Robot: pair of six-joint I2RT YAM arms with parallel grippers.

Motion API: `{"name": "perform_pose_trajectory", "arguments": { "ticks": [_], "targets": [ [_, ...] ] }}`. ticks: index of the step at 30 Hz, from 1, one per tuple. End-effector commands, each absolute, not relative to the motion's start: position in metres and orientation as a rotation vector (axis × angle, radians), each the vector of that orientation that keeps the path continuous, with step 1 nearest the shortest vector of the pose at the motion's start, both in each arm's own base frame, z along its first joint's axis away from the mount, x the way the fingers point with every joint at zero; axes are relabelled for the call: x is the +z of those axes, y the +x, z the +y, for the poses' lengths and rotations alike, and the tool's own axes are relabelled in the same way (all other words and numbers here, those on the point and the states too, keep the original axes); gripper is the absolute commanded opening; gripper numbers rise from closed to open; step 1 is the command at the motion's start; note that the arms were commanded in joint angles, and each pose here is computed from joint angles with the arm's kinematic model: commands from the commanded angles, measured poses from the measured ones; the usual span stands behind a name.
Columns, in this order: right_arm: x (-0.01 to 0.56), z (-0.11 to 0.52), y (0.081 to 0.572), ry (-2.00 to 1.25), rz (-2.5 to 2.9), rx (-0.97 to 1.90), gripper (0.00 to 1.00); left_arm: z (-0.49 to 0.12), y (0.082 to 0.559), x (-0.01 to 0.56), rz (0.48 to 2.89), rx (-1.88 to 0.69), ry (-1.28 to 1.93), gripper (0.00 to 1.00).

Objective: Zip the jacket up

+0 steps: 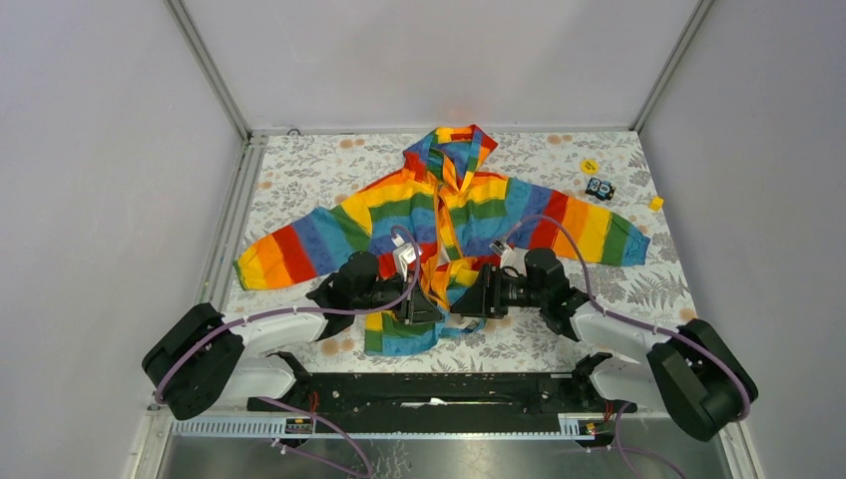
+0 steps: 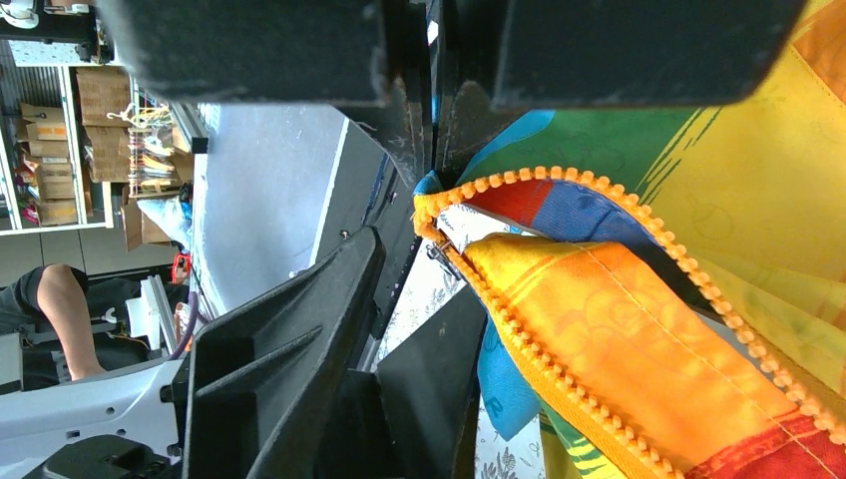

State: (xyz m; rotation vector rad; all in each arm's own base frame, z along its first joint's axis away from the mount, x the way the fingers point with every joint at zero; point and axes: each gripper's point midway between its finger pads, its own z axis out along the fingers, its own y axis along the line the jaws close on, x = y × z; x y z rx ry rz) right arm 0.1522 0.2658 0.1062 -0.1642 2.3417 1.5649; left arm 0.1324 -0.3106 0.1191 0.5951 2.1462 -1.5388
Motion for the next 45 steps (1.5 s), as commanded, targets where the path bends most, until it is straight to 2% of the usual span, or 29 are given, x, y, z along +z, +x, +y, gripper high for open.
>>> {"name": "perform_pose_trajectory", "arguments": {
  "ticks": [1,8,26,33,45],
  "targets": [
    [0.133,0.280,0.152,-0.077,2.287,1.797,0.68,-0.311,0.129,0.125,2.089,-1.566,0.650,0.00],
    [0.130,0.283,0.151,-0.061,2.305,1.842,0.52,-0.312,0.130,0.120,2.107,-1.559,0.652,0.00],
    [0.126,0.273,0.147,-0.081,2.357,1.719,0.47,-0.311,0.131,0.114,2.136,-1.532,0.655,0.00],
    [0.130,0.276,0.149,-0.093,2.345,1.732,0.33,-0.312,0.131,0.113,2.143,-1.537,0.655,0.00],
    [0.135,0.284,0.162,-0.024,2.326,1.775,0.28,-0.312,0.131,0.114,2.141,-1.545,0.651,0.00]
  ]
}}
